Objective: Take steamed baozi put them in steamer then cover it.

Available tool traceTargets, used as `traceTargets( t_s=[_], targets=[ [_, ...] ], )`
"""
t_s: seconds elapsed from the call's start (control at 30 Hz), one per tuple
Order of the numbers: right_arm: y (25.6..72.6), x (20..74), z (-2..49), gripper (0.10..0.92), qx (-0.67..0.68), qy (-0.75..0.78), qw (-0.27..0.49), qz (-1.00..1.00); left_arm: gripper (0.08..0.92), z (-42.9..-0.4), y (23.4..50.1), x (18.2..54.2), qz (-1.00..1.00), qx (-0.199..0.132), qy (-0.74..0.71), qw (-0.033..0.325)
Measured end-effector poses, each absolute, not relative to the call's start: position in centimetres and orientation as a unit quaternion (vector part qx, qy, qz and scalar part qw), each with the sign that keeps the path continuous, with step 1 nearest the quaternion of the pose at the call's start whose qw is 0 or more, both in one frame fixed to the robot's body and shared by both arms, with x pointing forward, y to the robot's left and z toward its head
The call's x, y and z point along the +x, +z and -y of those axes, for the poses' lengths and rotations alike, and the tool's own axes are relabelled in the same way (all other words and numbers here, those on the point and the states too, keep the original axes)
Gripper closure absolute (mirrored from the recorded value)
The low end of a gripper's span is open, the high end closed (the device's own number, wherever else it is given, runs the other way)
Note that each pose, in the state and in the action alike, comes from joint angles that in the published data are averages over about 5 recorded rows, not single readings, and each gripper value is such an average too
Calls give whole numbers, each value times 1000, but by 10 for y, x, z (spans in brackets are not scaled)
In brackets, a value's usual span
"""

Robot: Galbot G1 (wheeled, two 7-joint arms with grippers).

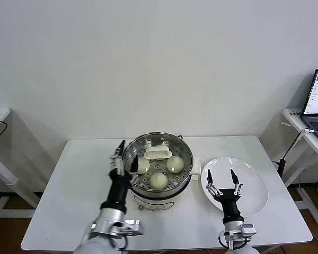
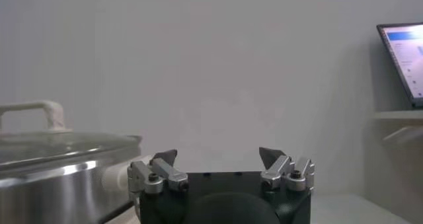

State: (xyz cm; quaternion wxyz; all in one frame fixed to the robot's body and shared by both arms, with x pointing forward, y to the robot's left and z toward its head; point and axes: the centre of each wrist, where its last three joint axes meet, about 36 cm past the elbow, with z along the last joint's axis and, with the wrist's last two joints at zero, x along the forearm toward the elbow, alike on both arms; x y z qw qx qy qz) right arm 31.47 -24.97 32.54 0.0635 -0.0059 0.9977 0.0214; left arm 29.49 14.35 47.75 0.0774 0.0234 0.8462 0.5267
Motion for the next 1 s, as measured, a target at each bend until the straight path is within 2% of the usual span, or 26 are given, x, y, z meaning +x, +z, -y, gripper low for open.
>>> traceTargets(
  t_s=[0.13,0.43,1.0],
  targets=[
    [338,316,251,200,-10,17,60,-998,177,-172,471,298,-893,31,443,65],
    [357,316,255,200,-17,7,51,-999,177,-212,435,299,-955,37,291,38],
    [364,313,253,200,-21,7,38,-999,177,-240,408,291,-978,16,206,27]
  ],
)
